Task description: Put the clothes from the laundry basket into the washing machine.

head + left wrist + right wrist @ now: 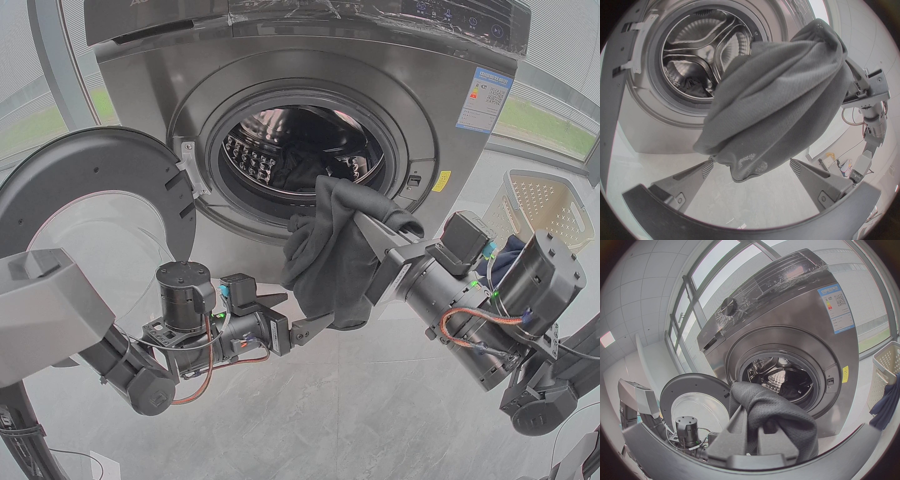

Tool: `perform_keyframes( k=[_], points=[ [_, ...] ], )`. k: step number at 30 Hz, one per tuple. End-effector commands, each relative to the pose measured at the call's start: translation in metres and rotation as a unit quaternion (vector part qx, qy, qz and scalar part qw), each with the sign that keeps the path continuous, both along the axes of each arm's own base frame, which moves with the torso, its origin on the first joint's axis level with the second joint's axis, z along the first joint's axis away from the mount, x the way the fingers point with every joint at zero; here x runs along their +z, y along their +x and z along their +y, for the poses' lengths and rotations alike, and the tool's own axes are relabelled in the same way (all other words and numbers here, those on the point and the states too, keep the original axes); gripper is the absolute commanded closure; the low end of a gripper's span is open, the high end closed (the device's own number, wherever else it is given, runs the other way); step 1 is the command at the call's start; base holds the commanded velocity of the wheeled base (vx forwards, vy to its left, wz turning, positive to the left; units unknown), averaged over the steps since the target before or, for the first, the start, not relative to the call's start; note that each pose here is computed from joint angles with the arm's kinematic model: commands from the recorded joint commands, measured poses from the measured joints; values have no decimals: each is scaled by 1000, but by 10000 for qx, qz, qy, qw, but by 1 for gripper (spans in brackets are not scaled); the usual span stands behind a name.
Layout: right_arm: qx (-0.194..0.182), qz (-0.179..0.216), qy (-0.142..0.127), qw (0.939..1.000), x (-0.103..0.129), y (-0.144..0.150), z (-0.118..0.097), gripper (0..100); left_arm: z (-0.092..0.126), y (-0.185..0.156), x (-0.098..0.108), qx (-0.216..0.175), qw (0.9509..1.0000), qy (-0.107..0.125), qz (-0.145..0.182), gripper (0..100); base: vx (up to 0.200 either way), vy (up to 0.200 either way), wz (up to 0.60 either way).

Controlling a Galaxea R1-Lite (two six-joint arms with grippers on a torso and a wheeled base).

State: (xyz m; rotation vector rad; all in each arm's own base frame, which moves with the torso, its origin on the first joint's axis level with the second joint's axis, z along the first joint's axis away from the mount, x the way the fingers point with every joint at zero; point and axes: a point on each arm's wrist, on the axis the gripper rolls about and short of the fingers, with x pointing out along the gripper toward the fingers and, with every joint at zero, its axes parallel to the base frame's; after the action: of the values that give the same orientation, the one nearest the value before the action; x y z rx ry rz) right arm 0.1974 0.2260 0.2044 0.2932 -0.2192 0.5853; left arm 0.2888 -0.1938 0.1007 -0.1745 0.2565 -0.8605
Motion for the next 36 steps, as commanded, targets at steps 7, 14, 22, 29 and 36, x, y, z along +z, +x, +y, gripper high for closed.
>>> perform_keyframes(
  k=[7, 14, 22, 29, 36],
  points=[
    [26, 3, -1, 10000, -1, -1, 1, 100, -20, 11, -24, -270, 9996, -77, 67, 0, 0, 0, 0],
    [26, 8, -7, 10000, -1, -1, 1, 100, -22, 14, -22, -251, 9993, -286, 20, 0, 0, 0, 0],
    [11, 5, 1, 10000, -1, -1, 1, 100, -26, 9, -35, -318, 9991, -220, 187, 0, 0, 0, 0],
    [26, 8, -7, 10000, -1, -1, 1, 100, -34, 16, -45, -284, 9991, -298, 65, 0, 0, 0, 0],
    [26, 23, -24, 10000, -2, -1, 1, 100, -37, 22, -35, -260, 9984, -473, -173, 0, 0, 0, 0]
  ],
)
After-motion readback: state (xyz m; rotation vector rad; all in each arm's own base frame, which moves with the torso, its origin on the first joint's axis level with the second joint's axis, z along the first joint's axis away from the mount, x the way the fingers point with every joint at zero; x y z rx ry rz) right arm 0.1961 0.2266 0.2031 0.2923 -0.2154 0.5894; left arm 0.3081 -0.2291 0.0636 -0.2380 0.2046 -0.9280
